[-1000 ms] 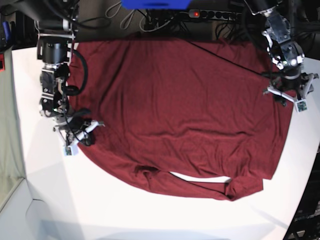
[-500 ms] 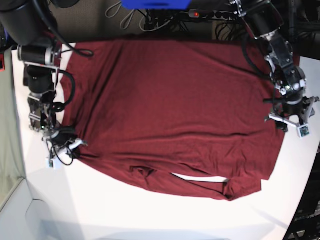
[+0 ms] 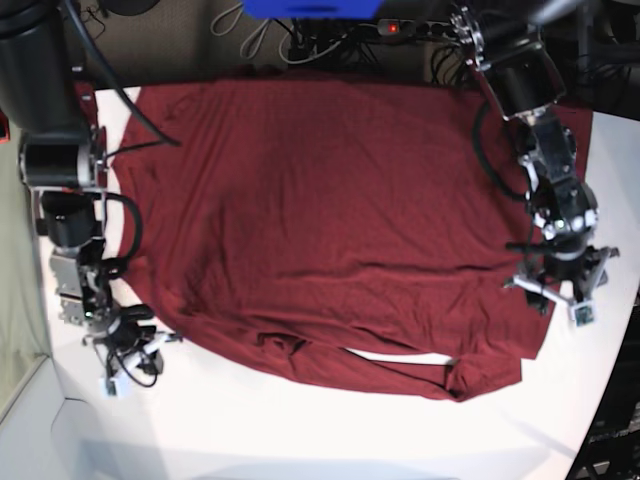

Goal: Layout the t-shirt on the table in an organized manner, then fold the t-shirt properly
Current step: 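Regrasp the shirt edges with both grippers and pull outward, then pull the shirt edges with both grippers toward the collar end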

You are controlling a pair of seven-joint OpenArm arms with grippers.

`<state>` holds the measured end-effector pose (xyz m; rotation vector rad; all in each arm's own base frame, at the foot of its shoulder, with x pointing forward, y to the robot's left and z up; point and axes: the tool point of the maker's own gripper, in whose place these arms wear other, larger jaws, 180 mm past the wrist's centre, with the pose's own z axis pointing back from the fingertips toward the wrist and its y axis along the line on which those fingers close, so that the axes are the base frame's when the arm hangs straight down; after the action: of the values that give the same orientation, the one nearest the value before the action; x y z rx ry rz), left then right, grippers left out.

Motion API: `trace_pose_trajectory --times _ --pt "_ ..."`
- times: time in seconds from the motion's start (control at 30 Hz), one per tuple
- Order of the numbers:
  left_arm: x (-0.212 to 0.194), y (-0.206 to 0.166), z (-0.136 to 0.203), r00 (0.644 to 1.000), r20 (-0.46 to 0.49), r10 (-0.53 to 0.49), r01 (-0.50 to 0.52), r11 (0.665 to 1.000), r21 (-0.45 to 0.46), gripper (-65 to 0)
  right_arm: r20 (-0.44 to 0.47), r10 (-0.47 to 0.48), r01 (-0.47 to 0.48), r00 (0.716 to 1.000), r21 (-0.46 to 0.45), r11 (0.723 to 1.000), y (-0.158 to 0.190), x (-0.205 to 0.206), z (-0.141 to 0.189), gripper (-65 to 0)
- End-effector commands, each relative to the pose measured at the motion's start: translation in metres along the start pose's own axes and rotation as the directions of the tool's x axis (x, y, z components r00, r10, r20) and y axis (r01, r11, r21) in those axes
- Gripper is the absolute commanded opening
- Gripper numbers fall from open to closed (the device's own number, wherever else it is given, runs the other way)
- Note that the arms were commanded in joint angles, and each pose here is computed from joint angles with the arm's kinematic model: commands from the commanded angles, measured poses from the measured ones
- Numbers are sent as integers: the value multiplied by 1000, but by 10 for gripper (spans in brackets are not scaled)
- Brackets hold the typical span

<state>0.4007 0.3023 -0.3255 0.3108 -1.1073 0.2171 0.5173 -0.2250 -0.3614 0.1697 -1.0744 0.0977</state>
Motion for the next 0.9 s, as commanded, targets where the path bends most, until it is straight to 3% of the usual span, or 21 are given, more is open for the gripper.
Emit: trace_pose_trajectory --times 0.0,0.1,0.23,0.47,0.73,0.87 --pt "28 3 -4 997 71 -2 1 1000 8 -312 29 15 -14 999 -28 1000 -18 20 7 -635" --pt "26 -5 -16 999 47 11 -11 1000 -7 -312 -28 37 -38 999 -39 999 -24 1 18 -635" --pt "12 -4 -32 1000 -13 13 -13 1000 -14 -312 -14 31 -32 999 -72 997 -30 -19 53 -635" --pt "-1 4 -44 998 -64 7 -8 1000 -7 -312 2 56 -55 998 -66 996 7 -41 101 -635" --pt "-24 16 -39 994 -107 -21 21 1000 7 -312 -85 4 -9 996 -59 998 24 -92 118 -635" --pt "-33 27 -36 992 -122 -37 39 999 19 -312 -124 -32 25 992 -59 998 21 -107 110 -635"
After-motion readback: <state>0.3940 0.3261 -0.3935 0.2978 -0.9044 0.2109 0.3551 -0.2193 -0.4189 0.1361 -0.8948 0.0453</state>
